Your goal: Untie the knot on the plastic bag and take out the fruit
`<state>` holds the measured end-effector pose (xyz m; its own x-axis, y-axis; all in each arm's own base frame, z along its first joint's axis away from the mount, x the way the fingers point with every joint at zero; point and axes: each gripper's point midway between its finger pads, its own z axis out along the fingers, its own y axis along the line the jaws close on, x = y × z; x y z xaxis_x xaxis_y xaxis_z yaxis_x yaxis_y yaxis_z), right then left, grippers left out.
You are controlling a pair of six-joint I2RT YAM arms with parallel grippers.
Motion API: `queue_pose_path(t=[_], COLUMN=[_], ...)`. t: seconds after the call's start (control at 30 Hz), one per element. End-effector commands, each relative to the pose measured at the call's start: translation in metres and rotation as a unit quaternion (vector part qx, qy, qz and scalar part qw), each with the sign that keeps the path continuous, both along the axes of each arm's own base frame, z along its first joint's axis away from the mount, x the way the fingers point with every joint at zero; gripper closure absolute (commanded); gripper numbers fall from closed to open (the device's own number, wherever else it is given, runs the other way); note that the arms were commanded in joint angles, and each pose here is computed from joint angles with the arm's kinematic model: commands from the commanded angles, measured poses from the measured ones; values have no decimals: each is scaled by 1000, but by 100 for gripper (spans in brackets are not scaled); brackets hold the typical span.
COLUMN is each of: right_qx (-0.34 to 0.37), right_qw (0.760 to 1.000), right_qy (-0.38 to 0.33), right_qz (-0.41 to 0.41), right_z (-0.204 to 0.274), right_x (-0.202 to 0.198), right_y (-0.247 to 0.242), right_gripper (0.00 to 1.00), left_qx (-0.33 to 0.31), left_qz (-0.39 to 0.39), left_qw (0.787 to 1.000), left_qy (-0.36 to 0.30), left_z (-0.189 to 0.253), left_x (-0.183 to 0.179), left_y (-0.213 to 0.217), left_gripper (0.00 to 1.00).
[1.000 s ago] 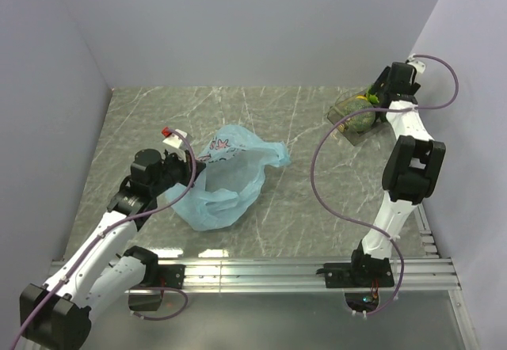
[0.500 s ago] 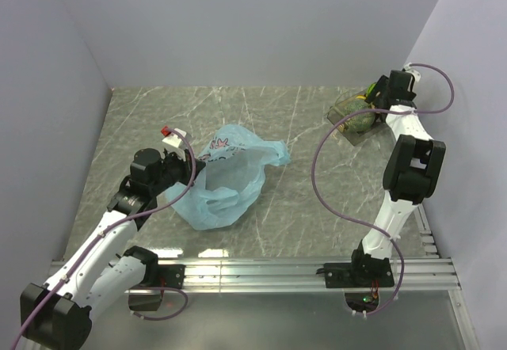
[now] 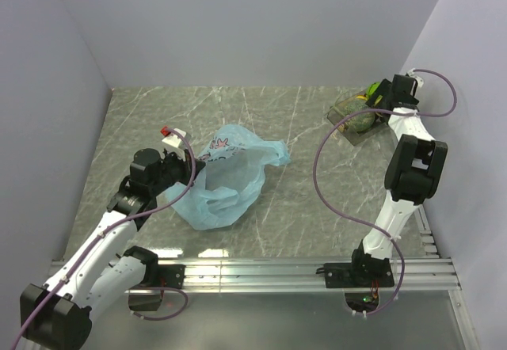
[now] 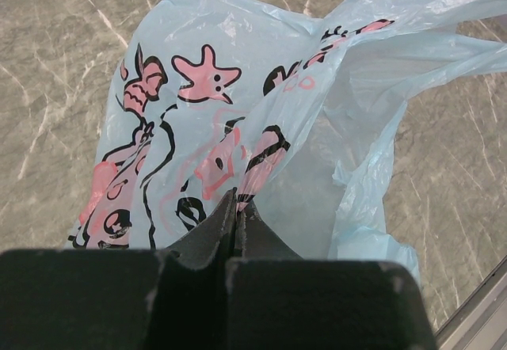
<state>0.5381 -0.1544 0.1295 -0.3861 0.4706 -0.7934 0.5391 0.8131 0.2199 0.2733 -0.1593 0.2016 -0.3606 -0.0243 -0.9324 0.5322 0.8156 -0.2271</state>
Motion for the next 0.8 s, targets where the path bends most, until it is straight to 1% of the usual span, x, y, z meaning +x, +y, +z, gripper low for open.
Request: queue_pose_path(t=[0.0,0.23,0.77], right_qx=[0,0,18], right_qw=[1000,999,1000], right_qy=[-24,-42,-25], right_qz=[-2,8,2], right_z=[21,35,11], right_x=[0,-2,-21], right_y=[-3,2,10], right_gripper=[5,5,5], left_qx=[-11,-13,-16], left_qz=[-3,-5,-5], left_qw=[999,999,999], left_qy=[-35,-37,-43], left_z=[24,25,29], left_x=[3,2,-1], left_y=[-1,-1,-1], left_gripper=[99,100,100])
